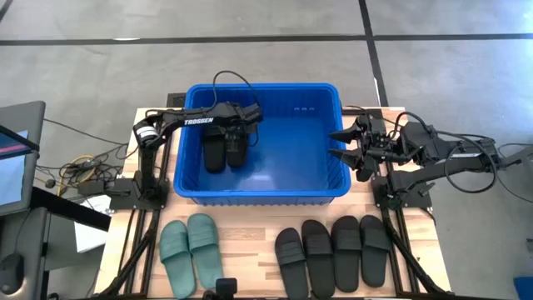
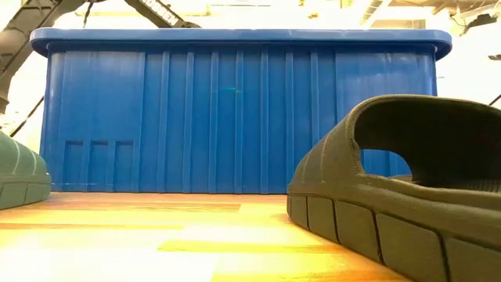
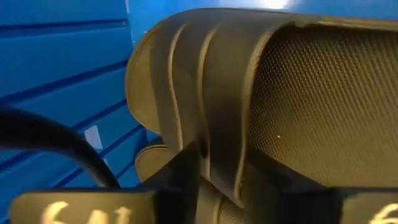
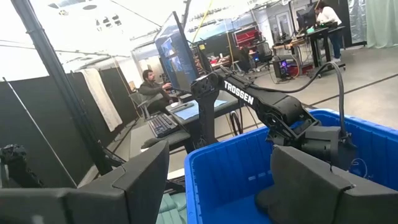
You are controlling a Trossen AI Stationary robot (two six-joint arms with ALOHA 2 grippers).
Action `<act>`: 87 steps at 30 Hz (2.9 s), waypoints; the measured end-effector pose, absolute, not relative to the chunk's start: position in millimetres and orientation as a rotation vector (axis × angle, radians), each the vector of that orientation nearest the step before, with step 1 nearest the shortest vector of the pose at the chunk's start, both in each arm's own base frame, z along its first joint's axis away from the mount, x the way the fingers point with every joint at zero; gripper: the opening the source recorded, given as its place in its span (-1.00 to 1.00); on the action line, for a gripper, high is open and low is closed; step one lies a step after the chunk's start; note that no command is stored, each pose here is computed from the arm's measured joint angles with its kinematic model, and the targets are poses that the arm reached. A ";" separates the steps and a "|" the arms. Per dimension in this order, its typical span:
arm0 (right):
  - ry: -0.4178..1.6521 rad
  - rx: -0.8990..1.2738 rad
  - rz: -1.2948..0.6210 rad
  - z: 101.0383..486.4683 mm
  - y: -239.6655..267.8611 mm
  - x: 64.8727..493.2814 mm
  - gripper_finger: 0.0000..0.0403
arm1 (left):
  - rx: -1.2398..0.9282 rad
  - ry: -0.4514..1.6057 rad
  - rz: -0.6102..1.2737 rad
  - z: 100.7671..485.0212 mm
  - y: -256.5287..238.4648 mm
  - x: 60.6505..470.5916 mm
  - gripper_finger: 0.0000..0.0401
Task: Pick and place slides into bin
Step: Put the black slide into the blue bin
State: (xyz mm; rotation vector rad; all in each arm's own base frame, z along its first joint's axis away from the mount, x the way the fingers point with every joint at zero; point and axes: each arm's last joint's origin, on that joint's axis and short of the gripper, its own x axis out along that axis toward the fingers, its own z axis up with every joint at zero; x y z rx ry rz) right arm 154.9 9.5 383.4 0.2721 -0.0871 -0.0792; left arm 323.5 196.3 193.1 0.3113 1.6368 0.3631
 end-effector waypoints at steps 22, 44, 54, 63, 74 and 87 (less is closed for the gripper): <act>-0.083 0.271 -0.080 383.0 9.5 154.9 0.32 | 0.344 1.680 0.309 194.7 193.7 321.6 0.07; -0.049 0.260 -0.084 379.6 9.5 155.2 0.32 | 0.364 1.680 0.140 221.7 182.7 318.1 0.08; -0.048 0.258 -0.084 379.6 9.5 155.2 0.32 | 0.352 1.493 0.245 277.3 159.1 304.2 0.08; -0.036 0.257 -0.052 378.8 10.4 155.2 0.32 | 0.174 1.008 0.319 355.0 112.0 285.2 0.07; 0.018 0.282 0.161 376.5 17.3 154.7 0.32 | -0.060 0.442 0.215 425.1 46.4 274.8 0.07; 0.239 0.300 0.389 359.4 44.5 147.3 0.32 | -0.204 0.268 0.068 429.8 -43.8 298.3 0.07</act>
